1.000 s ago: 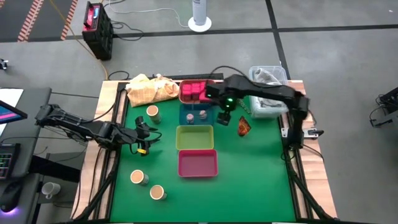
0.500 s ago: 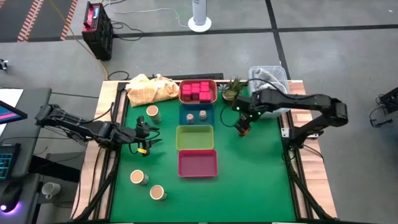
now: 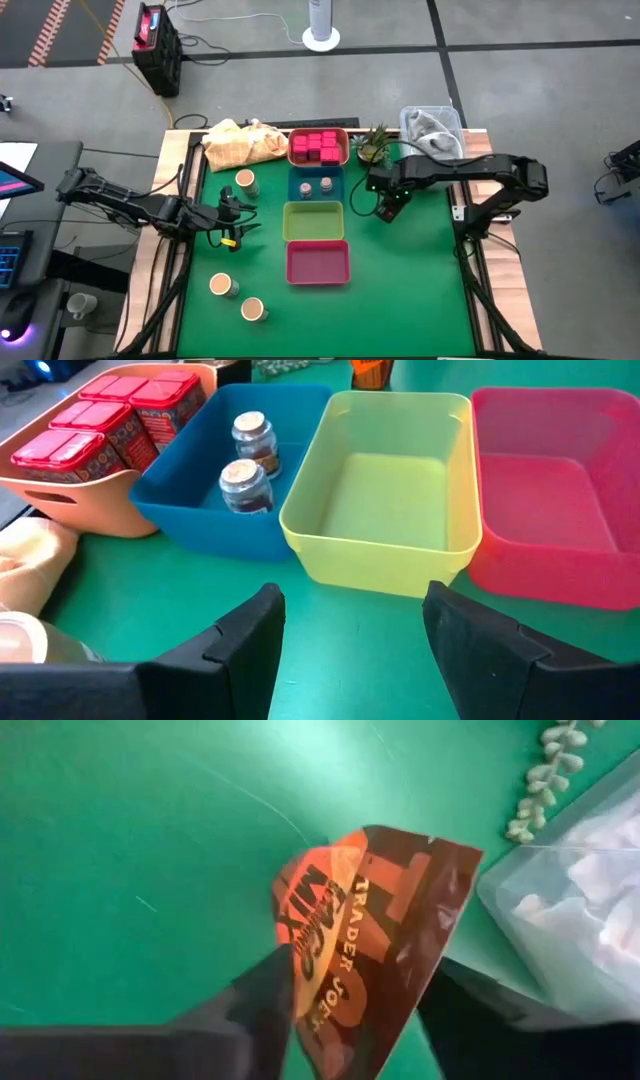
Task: Sort spices by type
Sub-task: Put the seasoning bag into the green bin
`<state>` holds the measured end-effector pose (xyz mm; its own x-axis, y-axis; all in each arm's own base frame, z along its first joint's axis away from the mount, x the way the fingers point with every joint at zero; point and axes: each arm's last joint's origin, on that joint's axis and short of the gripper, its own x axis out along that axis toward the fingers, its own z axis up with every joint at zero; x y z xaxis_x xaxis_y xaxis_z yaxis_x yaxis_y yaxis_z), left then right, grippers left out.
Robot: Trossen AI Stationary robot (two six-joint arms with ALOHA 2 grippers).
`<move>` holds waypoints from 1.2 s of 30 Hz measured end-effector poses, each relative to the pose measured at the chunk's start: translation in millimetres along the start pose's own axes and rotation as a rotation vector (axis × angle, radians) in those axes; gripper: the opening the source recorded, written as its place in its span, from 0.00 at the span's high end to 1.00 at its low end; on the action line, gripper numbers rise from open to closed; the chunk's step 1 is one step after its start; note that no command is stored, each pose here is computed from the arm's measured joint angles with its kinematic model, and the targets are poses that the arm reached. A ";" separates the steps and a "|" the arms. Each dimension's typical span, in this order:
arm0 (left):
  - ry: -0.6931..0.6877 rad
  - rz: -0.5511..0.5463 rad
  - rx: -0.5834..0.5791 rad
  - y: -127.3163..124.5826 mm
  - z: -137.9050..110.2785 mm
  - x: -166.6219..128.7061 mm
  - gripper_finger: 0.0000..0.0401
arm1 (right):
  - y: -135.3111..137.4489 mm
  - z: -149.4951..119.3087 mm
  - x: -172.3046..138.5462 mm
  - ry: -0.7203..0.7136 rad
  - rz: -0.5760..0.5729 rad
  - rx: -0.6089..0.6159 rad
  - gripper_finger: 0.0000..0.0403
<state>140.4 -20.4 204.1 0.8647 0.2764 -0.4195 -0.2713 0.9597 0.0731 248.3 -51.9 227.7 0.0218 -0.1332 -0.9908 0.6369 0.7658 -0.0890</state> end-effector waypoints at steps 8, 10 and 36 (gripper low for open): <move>-0.001 0.005 0.020 0.1 0.1 0.0 0.44 | 12.1 0.6 -8.1 -0.023 0.018 -0.098 0.96; -0.007 0.031 0.028 0.9 0.5 -0.1 0.44 | 16.8 5.6 -18.7 -0.075 0.045 -0.104 0.95; 0.075 0.179 -0.046 20.9 30.6 -14.5 0.44 | 110.1 68.8 -36.5 -0.575 0.355 -0.534 0.95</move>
<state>135.2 -2.8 239.4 0.7675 0.4362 -0.4698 -0.4386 0.8917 0.1115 370.7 -6.0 261.0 0.6298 -0.0173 -0.7766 0.0741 0.9965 0.0378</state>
